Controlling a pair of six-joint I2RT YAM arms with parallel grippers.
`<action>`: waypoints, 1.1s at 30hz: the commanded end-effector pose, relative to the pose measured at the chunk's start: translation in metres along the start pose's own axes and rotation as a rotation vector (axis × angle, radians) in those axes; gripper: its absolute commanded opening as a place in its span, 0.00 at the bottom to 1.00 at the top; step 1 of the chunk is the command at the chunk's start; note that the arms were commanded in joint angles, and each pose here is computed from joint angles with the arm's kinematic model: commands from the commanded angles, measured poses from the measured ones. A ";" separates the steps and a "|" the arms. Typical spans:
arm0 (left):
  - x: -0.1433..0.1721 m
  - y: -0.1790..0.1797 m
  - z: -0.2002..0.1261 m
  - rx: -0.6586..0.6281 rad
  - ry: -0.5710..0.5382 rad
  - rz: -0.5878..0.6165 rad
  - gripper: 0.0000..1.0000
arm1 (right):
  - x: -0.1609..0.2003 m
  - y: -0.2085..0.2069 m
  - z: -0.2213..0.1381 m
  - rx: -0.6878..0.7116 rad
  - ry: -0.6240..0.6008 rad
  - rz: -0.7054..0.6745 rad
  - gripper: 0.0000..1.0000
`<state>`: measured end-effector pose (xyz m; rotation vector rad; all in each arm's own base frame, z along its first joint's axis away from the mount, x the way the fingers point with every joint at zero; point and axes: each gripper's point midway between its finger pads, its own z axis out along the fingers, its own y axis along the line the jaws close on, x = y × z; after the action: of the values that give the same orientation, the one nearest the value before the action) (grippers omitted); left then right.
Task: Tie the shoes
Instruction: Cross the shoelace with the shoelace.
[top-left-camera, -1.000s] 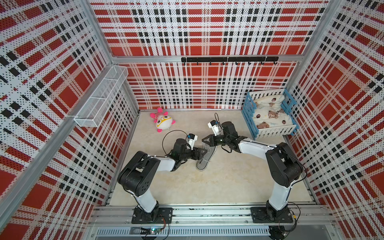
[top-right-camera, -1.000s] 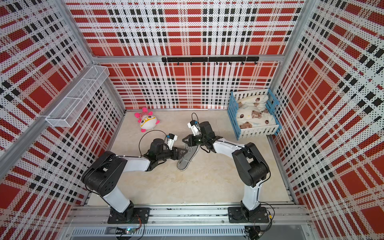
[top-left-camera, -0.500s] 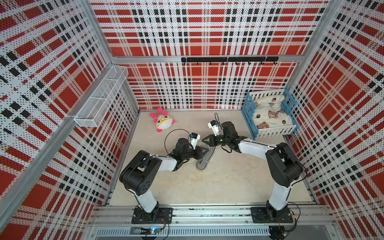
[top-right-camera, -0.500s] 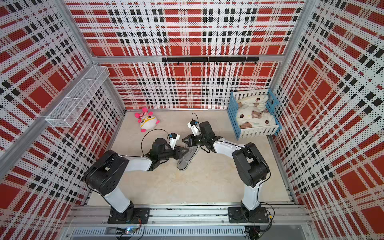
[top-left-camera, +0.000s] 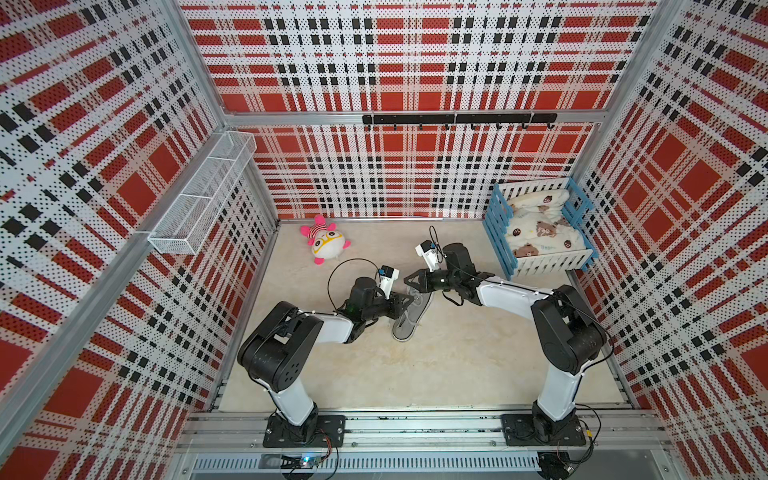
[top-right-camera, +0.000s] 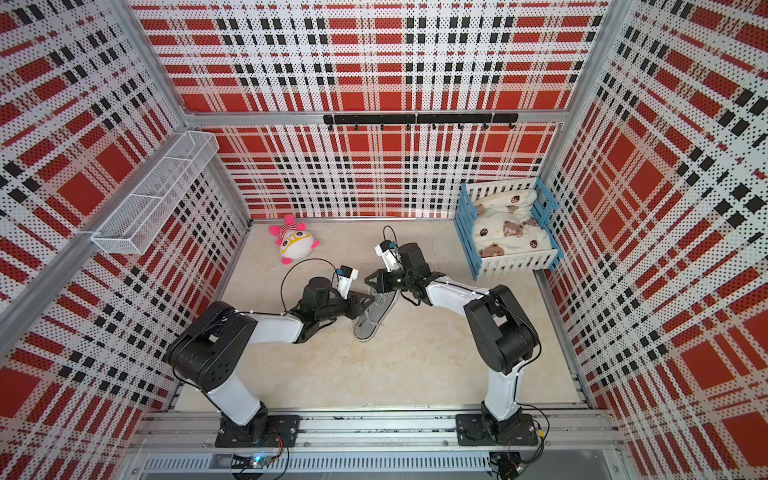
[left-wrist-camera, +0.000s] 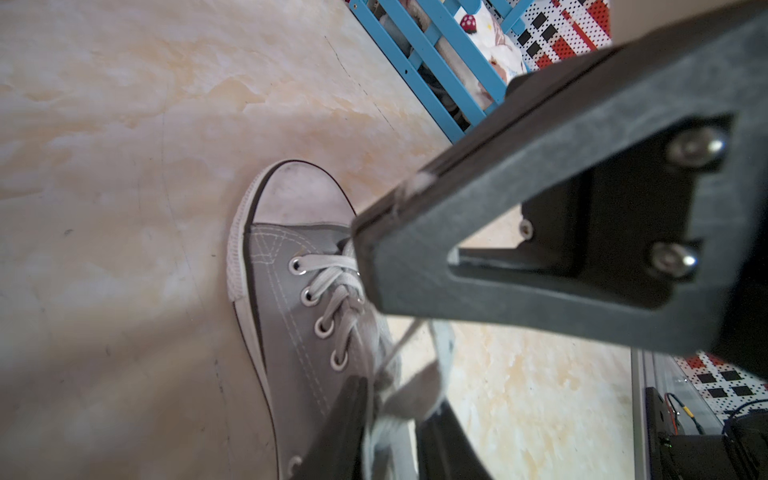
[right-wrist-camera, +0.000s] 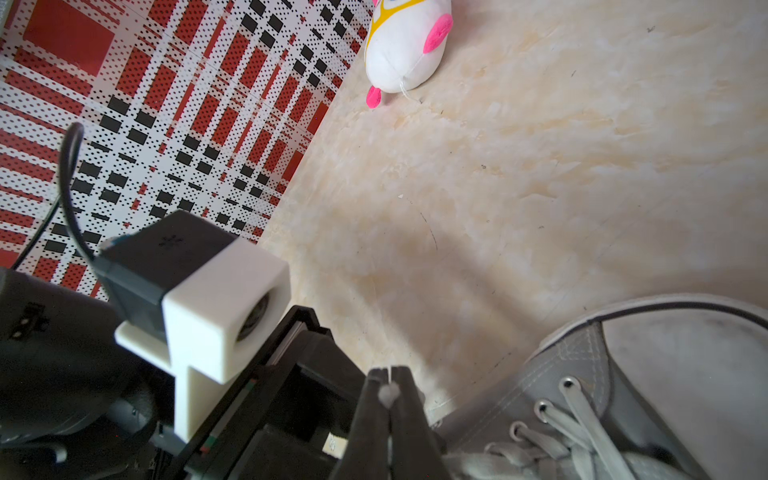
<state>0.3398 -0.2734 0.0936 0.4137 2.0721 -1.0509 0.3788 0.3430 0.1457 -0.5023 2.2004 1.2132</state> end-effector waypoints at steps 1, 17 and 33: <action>-0.008 -0.007 -0.009 0.014 -0.037 0.032 0.25 | -0.020 0.014 -0.007 -0.024 -0.042 -0.048 0.00; -0.002 0.005 -0.028 -0.031 -0.055 -0.015 0.17 | -0.021 0.013 -0.005 -0.026 -0.038 -0.047 0.00; -0.002 -0.008 -0.031 0.011 -0.051 0.012 0.18 | -0.019 0.013 -0.003 -0.029 -0.034 -0.045 0.00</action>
<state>0.3241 -0.2489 0.1025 0.3577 2.0559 -1.0408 0.3792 0.3434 0.1475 -0.5041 2.2065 1.2119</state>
